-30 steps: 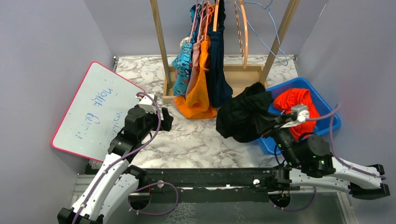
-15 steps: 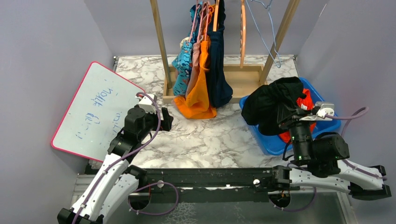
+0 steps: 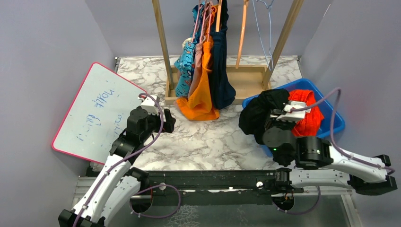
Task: Remove the shorts from the hanger
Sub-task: Place the shorts in the basket.
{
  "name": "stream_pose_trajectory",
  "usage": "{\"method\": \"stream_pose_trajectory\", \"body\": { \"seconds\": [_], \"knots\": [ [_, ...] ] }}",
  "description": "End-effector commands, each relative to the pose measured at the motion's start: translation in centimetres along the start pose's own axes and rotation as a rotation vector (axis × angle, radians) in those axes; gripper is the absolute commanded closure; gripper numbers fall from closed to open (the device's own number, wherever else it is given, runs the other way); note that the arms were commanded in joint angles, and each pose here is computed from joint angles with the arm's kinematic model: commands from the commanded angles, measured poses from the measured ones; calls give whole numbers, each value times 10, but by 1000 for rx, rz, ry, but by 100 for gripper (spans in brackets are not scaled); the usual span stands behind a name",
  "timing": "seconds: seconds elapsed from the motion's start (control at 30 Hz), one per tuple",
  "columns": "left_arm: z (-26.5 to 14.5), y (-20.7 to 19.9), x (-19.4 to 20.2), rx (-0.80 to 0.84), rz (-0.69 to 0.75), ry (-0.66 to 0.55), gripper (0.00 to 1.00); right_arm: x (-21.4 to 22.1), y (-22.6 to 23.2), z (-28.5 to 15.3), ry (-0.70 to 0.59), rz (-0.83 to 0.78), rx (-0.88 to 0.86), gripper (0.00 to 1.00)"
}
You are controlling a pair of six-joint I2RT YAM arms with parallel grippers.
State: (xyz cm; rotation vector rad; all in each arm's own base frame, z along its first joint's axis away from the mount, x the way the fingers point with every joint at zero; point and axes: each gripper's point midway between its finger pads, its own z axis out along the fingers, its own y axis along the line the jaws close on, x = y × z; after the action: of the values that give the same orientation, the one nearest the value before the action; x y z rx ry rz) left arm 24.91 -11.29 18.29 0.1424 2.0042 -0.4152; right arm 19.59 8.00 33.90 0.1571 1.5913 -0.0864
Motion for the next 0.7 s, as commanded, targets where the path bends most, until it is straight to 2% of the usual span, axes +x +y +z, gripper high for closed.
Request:
{"method": "stream_pose_trajectory", "body": {
  "seconds": [0.0,0.07,0.23,0.3,0.37,0.43,0.47,0.57,0.63,0.67],
  "knots": [
    [-1,-6,-4,24,-3,1,4,-9,-18,1,-40,87,70,98],
    [-1,-6,-4,22,-4,-1,4,-9,-13,1,-41,8,82,98],
    [-1,-7,-3,25,-6,4,4,10,-7,-3,40,-13,-28,98],
    [0,-7,-2,24,-6,6,4,11,16,-6,74,-73,-147,98],
    [0,-7,-2,25,-6,9,4,12,54,-14,75,-115,-363,98],
    [0,-7,-3,28,-5,7,4,12,82,-29,79,-82,-549,98],
    [0,-7,-3,28,-4,6,4,9,89,-32,62,-67,-588,98],
    [-1,-7,-3,26,-5,3,4,9,84,-26,86,-49,-510,98],
    [-1,-8,-3,27,-4,2,4,13,94,-31,118,-96,-553,98],
    [-1,-8,-3,27,-4,2,4,14,106,-38,129,-124,-627,98]
  ]
}}
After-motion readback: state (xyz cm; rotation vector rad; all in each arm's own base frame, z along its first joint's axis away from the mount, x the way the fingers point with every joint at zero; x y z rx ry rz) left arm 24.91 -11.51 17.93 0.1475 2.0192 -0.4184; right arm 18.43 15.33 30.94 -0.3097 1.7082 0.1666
